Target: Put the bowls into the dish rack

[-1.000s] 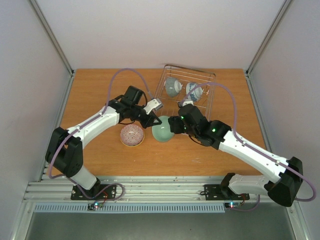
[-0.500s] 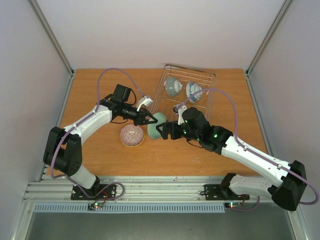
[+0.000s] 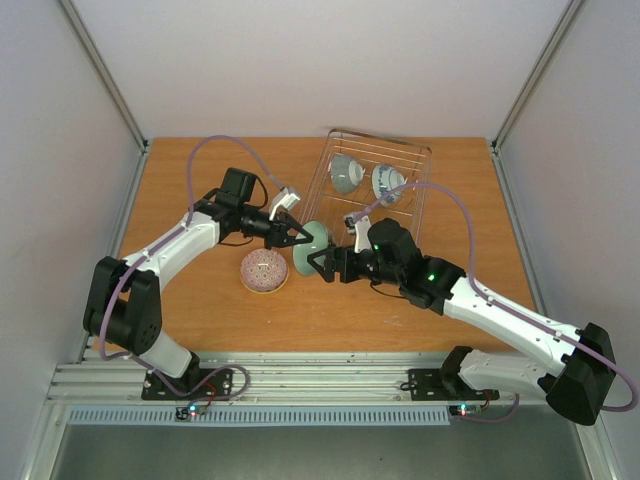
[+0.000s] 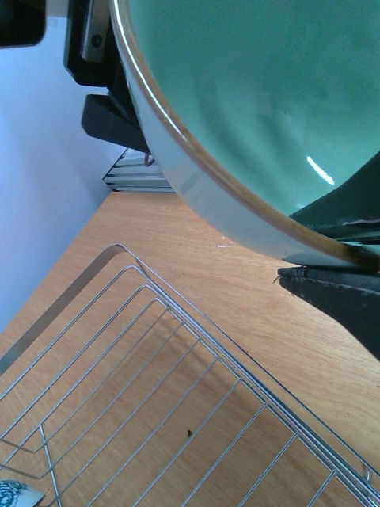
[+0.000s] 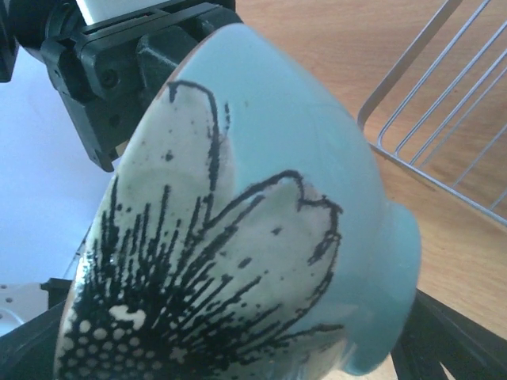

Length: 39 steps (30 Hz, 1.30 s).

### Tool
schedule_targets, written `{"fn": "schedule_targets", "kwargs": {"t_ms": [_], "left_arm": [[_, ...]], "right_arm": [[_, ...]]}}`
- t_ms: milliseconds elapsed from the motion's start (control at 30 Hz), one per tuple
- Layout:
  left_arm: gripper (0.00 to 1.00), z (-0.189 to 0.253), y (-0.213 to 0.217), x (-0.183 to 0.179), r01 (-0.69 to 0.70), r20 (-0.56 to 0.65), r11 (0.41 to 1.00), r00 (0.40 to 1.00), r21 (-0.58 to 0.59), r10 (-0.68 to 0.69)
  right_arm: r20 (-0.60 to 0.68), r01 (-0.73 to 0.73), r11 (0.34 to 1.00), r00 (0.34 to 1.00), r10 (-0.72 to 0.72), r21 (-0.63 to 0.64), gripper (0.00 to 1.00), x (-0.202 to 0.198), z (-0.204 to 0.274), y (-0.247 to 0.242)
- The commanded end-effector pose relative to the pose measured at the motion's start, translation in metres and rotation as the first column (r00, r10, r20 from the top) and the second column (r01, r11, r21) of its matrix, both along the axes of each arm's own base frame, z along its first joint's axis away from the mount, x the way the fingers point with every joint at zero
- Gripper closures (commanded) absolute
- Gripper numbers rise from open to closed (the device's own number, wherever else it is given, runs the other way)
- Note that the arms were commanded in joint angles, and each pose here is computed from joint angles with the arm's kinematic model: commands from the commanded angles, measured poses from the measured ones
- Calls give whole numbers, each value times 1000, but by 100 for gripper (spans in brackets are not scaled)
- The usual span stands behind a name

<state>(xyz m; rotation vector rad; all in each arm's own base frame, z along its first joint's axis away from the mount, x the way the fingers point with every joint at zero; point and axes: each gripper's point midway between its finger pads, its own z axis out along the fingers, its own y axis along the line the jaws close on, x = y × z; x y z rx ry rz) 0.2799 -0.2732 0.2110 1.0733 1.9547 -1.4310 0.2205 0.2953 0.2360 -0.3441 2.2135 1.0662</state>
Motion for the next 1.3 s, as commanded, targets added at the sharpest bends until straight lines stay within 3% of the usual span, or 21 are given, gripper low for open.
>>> {"fn": "schedule_targets", "kwargs": {"t_ms": [0,67,167,333,433,700,733,800,867,1067,1267], "left_arm": [[99,28,-2,-4,41,70,995,997,-86,-35],[99,27,-2,-4,40,69,996,997,-86,-35],[99,26,-2,-3,41,64,996,997,-84,-35],[99,24,-2,-2,35,58,996,998,-78,-30],[99,22,-2,0,28,53,997,998,-72,-24],[99,23,-2,0,24,62,997,998,-70,-19],[99,23,-2,-1,25,60,997,998,-71,-21],[100,24,-2,-1,29,60,997,998,-75,-25],[99,24,-2,-3,36,54,996,998,-81,-32],[100,26,-3,-9,78,22,992,997,-100,-76],[100,23,-3,-9,83,32,992,996,-93,-81]], "right_arm": [[3,-32,997,999,32,76,14,-4,9,8],[1,-39,996,999,39,81,23,-4,7,9],[10,-55,994,998,54,100,45,-5,9,12],[38,-56,993,998,52,106,96,-5,15,11],[67,-45,995,997,39,94,99,-4,20,6],[115,-52,996,992,43,72,97,-3,31,3],[117,-55,996,992,46,75,87,-4,32,3],[120,-66,994,991,56,84,57,-5,33,4],[123,-72,993,991,61,91,42,-7,34,4],[129,-61,993,990,47,101,24,-9,38,-1],[101,-43,995,994,34,91,19,-11,35,-5]]}}
